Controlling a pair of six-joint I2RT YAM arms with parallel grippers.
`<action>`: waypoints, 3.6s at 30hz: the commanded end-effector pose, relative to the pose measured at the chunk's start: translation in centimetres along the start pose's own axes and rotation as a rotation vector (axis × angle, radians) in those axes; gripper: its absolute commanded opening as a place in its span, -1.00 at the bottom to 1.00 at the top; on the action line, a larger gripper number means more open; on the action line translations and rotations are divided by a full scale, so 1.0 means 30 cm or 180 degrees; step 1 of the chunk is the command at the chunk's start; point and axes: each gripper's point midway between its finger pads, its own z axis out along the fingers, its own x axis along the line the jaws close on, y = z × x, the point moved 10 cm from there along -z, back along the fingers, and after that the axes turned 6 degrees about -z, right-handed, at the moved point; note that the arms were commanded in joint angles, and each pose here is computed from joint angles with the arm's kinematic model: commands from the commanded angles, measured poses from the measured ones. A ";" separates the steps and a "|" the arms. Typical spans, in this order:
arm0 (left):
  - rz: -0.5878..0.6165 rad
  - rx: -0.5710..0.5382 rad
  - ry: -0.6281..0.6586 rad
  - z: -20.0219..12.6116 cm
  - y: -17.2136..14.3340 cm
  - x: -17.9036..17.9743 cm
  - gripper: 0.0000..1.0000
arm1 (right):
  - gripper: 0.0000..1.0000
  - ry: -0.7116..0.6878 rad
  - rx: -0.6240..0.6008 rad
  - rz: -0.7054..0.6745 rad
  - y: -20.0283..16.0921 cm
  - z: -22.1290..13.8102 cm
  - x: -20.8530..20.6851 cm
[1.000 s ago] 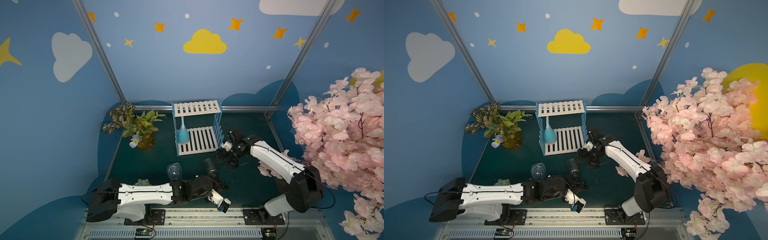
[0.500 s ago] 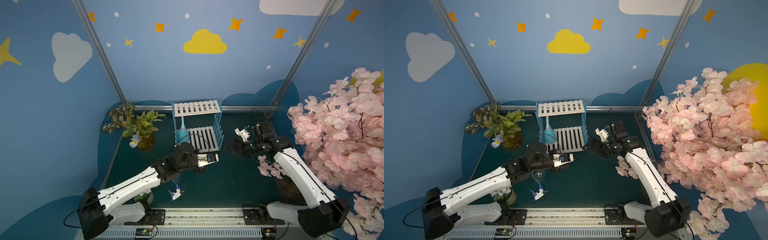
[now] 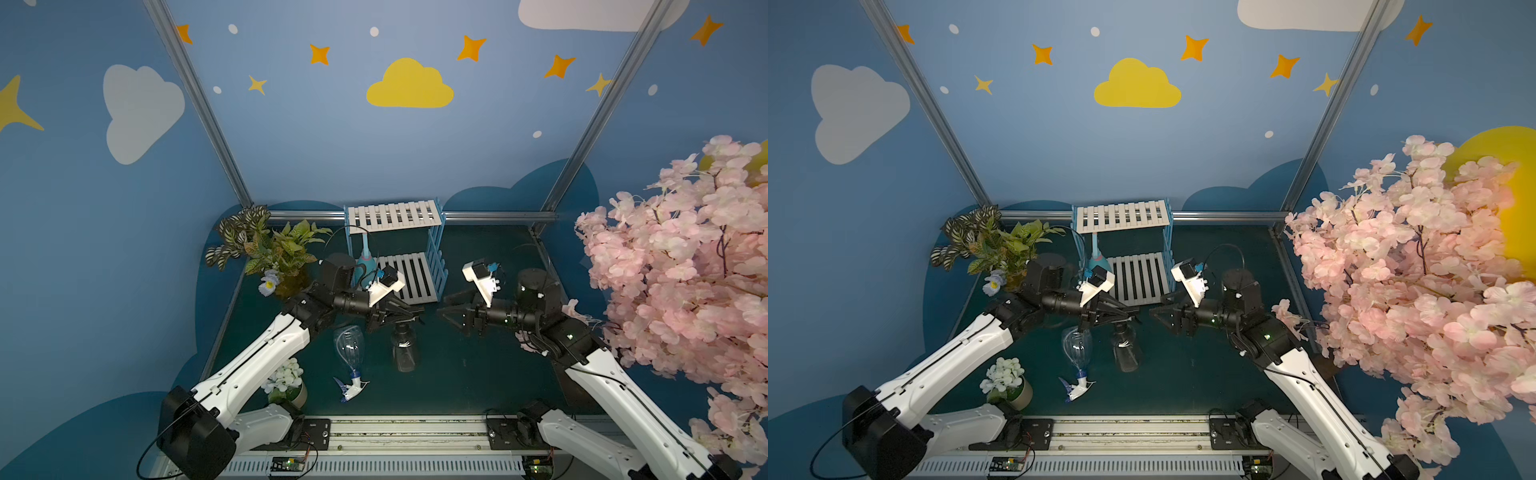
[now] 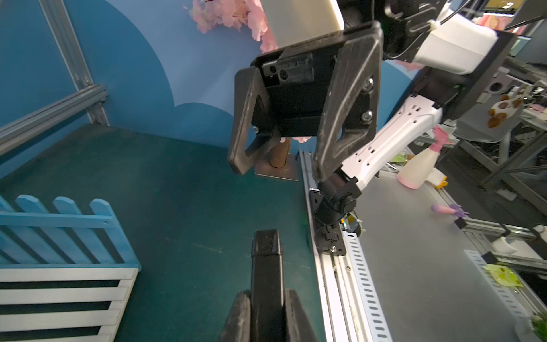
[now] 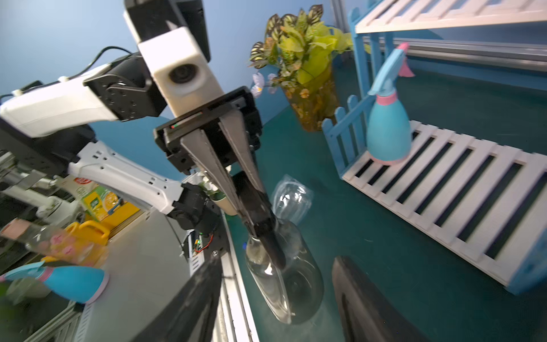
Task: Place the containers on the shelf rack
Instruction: 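Pick up a container from the center of the board, then place the container on the shelf.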
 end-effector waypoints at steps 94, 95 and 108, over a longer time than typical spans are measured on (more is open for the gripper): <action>-0.0701 -0.0808 0.4799 0.300 0.106 0.680 -0.95 | 0.84 -0.1627 -0.0351 0.0077 -0.172 -0.024 -0.088; -0.0701 -0.0808 0.4795 0.301 0.103 0.681 -0.95 | 0.84 -0.1621 -0.0350 0.0081 -0.172 -0.023 -0.088; -0.0889 -0.0747 0.4756 0.299 0.063 0.701 -0.78 | 0.84 -0.1634 -0.0278 0.0155 -0.207 -0.018 -0.095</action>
